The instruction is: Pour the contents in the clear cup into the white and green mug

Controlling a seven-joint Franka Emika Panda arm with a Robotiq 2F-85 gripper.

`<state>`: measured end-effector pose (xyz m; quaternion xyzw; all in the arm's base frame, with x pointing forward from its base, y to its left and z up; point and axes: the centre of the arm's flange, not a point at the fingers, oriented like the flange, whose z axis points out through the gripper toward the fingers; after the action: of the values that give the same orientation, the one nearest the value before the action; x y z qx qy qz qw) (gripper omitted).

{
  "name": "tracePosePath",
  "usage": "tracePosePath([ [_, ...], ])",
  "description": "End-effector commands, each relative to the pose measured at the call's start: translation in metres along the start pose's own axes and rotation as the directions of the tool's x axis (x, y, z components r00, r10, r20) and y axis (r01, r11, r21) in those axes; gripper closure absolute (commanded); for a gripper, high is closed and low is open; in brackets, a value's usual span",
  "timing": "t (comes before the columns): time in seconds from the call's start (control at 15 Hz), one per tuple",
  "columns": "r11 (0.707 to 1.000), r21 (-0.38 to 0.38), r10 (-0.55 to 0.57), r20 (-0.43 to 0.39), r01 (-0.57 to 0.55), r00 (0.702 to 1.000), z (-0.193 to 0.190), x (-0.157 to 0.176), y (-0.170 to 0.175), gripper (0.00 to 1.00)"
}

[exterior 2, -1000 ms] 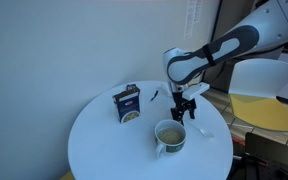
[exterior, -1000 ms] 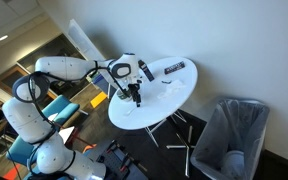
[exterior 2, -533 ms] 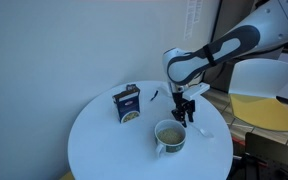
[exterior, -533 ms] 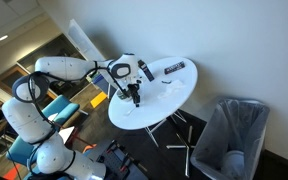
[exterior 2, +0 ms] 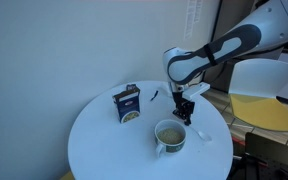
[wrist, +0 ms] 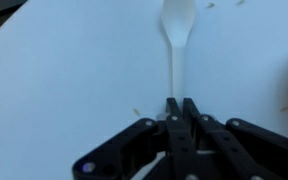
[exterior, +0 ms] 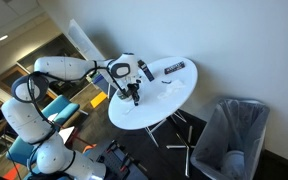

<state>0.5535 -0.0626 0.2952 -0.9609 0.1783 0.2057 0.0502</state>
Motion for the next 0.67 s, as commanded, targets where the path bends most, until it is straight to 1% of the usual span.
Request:
tracePosePath([
  [0.0, 1.0, 0.003, 0.014, -0.046, -0.013, 0.999, -0.01, -0.021, 0.001, 0.97],
  [0.07, 1.0, 0.005, 0.011, -0.069, -0.011, 0.998, -0.017, -0.027, 0.002, 0.97],
  [0.2, 1.0, 0.016, -0.004, -0.147, 0.007, 0.989, -0.042, -0.047, 0.006, 0.97],
  [0.33, 1.0, 0.015, -0.022, -0.241, 0.026, 0.97, -0.069, -0.068, 0.006, 0.97],
  [0.47, 0.999, 0.005, -0.04, -0.347, 0.044, 0.937, -0.098, -0.091, 0.006, 0.97],
  [0.6, 0.998, -0.003, -0.062, -0.439, 0.068, 0.896, -0.125, -0.111, 0.005, 0.97],
])
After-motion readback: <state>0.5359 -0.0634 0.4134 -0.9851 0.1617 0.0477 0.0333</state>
